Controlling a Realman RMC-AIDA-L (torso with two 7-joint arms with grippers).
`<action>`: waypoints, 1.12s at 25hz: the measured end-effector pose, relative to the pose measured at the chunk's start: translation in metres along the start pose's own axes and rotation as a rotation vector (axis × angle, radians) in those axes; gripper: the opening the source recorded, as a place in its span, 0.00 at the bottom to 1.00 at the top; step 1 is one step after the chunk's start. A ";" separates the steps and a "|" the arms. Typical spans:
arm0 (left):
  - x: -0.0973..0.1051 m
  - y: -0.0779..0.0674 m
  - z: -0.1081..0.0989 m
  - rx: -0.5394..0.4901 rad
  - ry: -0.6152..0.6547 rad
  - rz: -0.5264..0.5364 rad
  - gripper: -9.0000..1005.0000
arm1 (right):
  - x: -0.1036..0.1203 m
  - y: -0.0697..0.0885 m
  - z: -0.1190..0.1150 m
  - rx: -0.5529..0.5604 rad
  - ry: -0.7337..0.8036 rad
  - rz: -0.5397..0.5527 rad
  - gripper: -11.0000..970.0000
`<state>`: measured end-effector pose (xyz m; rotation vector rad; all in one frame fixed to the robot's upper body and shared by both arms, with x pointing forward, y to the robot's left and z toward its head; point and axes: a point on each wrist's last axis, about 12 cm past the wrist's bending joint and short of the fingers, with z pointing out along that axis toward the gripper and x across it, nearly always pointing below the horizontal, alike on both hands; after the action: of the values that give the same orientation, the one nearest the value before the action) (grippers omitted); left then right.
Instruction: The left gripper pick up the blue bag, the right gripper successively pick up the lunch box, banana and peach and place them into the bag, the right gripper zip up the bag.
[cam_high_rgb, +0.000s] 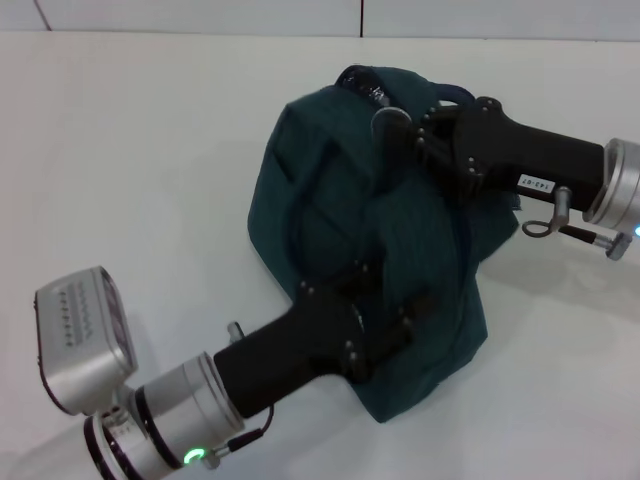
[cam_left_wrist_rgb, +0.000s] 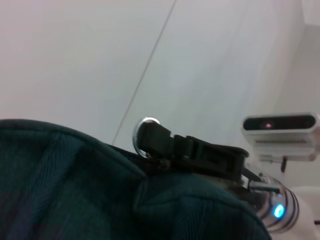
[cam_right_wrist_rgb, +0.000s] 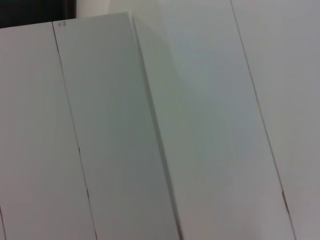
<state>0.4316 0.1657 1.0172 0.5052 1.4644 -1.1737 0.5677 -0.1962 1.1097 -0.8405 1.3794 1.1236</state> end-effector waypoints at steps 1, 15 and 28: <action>0.002 -0.001 -0.002 0.021 0.022 0.022 0.49 | 0.000 -0.001 0.000 0.006 0.000 -0.001 0.03; 0.003 -0.006 -0.026 0.169 0.084 0.118 0.45 | -0.004 -0.015 0.006 0.087 0.029 -0.022 0.03; -0.022 0.010 -0.057 0.089 -0.058 0.236 0.37 | 0.010 0.002 -0.028 0.108 -0.015 -0.090 0.03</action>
<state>0.4177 0.2257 1.0260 0.6811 1.2691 -1.0599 0.5557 -0.2212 1.0982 -0.8066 1.3637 0.9755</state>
